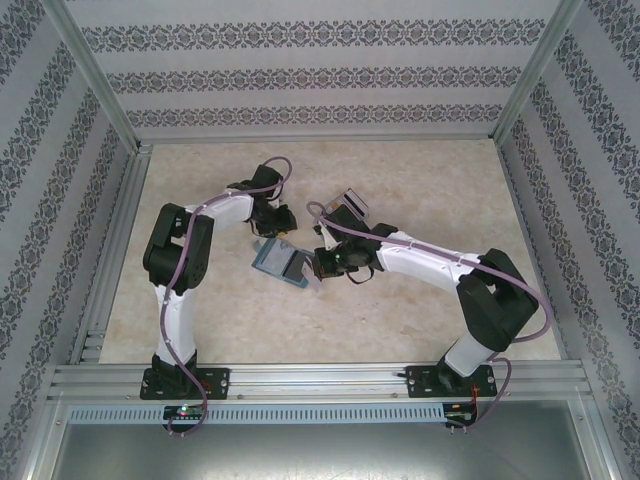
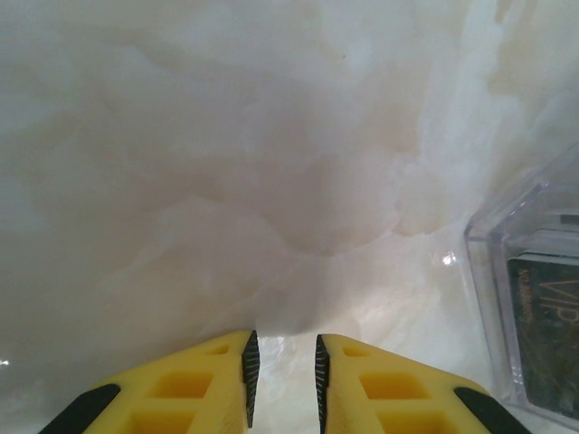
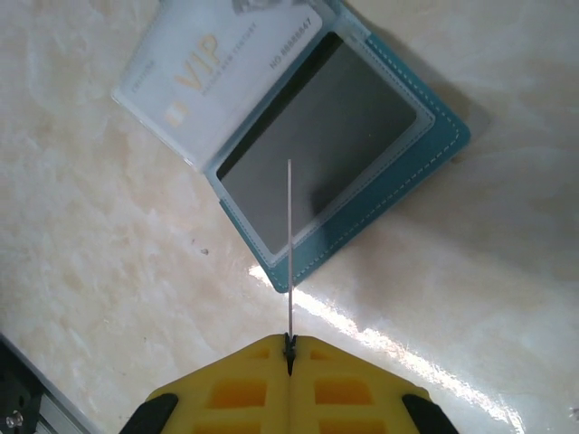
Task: Put the credit cards into the card holder
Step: Rotate the card holder at the center of the table, then insert the credit card into the card slot.
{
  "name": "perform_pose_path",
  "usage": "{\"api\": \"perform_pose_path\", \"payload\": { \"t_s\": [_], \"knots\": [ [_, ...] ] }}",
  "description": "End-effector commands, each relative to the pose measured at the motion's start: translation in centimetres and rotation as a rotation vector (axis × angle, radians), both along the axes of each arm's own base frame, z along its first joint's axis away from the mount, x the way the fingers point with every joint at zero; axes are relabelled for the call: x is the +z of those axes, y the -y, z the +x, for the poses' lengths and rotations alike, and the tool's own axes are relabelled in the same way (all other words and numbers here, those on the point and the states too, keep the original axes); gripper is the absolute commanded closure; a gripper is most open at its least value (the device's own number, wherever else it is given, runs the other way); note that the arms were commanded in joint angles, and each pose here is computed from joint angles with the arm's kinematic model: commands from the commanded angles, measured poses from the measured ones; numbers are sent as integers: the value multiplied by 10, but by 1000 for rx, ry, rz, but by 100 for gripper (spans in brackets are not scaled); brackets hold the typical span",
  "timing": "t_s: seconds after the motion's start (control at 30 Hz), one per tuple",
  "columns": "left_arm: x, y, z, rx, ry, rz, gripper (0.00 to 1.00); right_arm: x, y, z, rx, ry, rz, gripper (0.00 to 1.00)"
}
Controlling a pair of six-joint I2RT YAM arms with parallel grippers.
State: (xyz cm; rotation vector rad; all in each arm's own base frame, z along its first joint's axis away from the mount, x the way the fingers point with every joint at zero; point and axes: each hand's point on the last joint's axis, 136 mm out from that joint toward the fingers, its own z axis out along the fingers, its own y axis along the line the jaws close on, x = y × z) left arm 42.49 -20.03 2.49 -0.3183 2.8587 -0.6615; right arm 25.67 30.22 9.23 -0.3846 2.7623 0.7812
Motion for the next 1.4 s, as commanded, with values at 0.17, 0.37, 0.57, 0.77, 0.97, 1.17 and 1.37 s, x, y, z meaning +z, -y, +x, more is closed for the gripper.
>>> {"api": "perform_pose_path", "payload": {
  "t_s": [0.17,0.37,0.57,0.77,0.97,1.17,1.37],
  "knots": [
    [6,-29,-22,39,-29,75,73,13,7,3,-13,32,9,97],
    [19,-31,-25,54,-4,68,73,13,-5,6,-38,21,93,97],
    [56,-33,-14,69,73,49,73,11,-10,20,-106,25,196,97],
    [75,-36,-19,81,107,32,73,14,-18,36,-140,5,360,97],
    [55,-49,-53,73,40,79,74,9,-31,38,-129,-21,435,97],
    [27,-62,-84,79,-35,119,77,-9,-26,40,-173,-46,409,97],
    [8,-68,-98,87,-66,138,80,-18,-25,39,-195,-70,405,97]
  ]
}}
